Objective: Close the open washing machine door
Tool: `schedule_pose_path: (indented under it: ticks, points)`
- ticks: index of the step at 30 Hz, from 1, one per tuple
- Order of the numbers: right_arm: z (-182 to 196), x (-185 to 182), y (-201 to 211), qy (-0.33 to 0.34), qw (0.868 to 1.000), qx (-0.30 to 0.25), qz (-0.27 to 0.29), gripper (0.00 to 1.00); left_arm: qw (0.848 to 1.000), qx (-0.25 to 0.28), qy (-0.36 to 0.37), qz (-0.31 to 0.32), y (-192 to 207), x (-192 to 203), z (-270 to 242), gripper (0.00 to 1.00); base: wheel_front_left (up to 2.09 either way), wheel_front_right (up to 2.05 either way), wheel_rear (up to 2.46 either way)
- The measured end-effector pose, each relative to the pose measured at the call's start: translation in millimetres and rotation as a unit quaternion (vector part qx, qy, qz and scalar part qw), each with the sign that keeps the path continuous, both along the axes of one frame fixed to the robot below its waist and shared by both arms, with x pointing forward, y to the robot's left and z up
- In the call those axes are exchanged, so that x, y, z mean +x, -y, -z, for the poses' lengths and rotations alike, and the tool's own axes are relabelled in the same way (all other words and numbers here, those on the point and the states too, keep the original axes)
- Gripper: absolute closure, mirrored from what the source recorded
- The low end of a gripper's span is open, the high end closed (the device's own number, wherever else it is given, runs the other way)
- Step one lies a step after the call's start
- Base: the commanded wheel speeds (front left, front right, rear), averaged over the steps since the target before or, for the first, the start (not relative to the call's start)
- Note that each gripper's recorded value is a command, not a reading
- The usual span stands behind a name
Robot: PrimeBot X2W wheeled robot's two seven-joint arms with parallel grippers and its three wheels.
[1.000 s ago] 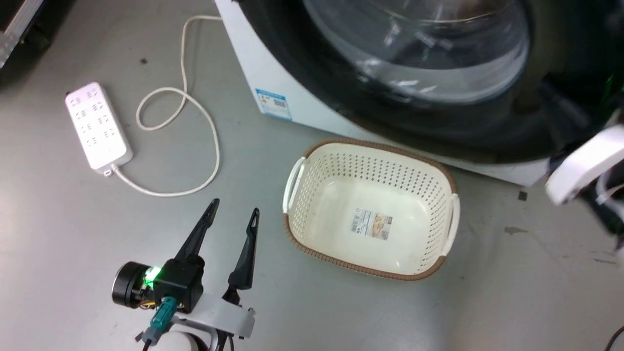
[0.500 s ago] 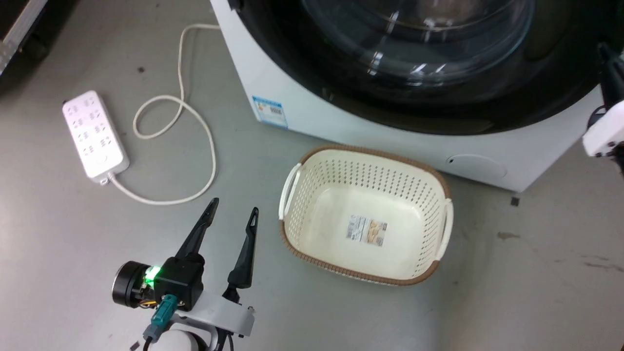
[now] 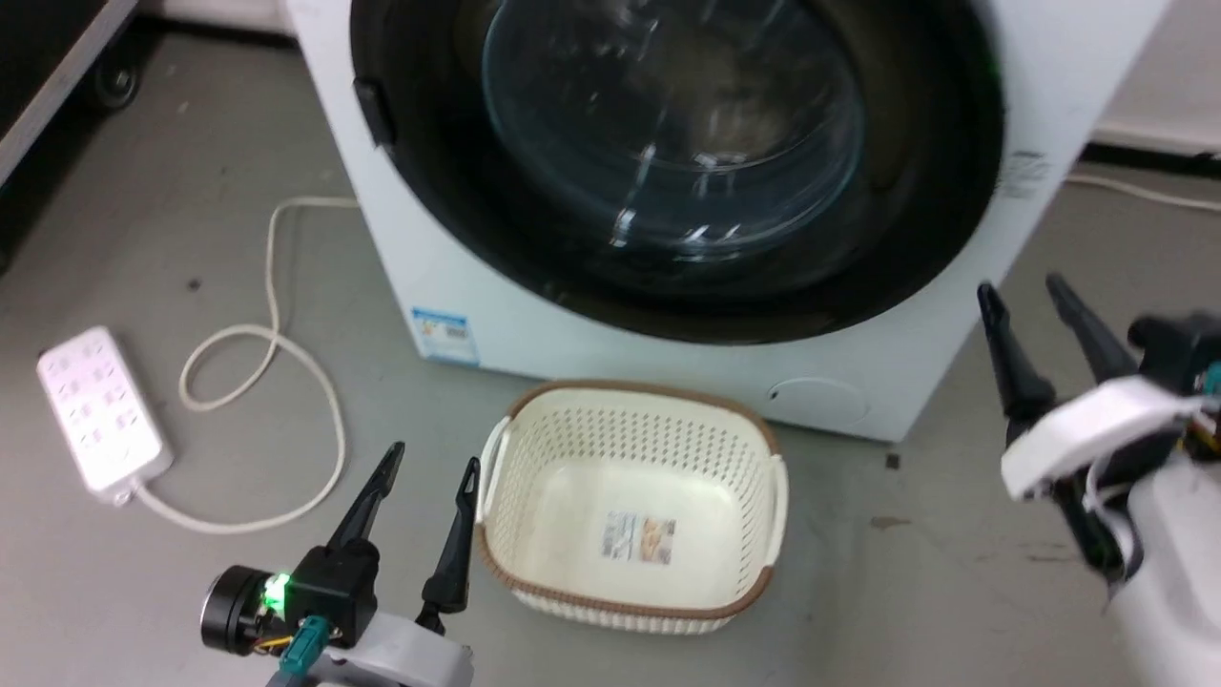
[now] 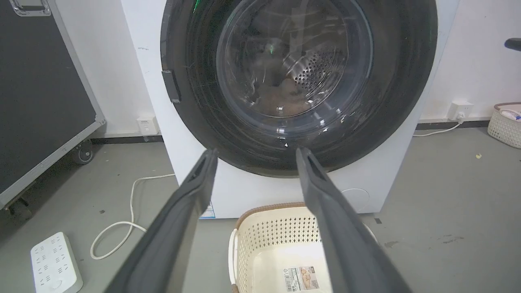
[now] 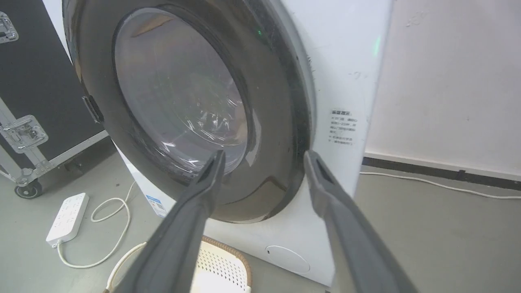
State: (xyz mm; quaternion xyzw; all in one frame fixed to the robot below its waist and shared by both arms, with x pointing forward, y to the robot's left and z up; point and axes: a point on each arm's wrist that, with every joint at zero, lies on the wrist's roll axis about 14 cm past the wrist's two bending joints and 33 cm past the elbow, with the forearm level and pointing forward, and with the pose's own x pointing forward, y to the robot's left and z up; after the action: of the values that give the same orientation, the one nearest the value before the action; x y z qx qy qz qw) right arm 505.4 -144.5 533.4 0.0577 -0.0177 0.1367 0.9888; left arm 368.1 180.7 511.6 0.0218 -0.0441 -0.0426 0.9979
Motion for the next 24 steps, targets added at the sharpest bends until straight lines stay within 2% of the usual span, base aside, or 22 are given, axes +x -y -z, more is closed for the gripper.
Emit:
schedule_pose_path:
  ticks: [5,13,17,23,24]
  points:
    - [-5.2,-45.4,23.5,0.031,0.999,0.007,0.042,0.00,1.000,-0.009,0.011,0.016,10.8,-5.6,-6.7,0.00,0.00,0.00,0.00]
    - [4.8,-121.7,34.5,0.047,0.994,0.013,0.097,0.00,0.999,-0.017,0.016,0.030,18.7,-16.1,-9.8,0.00,0.00,0.00,0.00]
    - [15.3,-139.9,34.0,0.035,0.994,-0.001,0.101,0.00,0.999,-0.028,0.008,0.024,16.6,-20.1,-4.3,0.00,0.00,0.00,0.00]
    - [18.0,-143.8,28.0,0.033,0.995,-0.008,0.093,0.00,0.999,-0.034,-0.008,0.016,13.1,-25.8,6.3,0.00,0.00,0.00,0.00]
    - [18.9,-144.4,26.7,0.031,0.995,-0.007,0.092,1.00,0.999,-0.038,-0.010,0.015,12.7,-26.4,7.3,1.00,0.00,0.00,0.00]
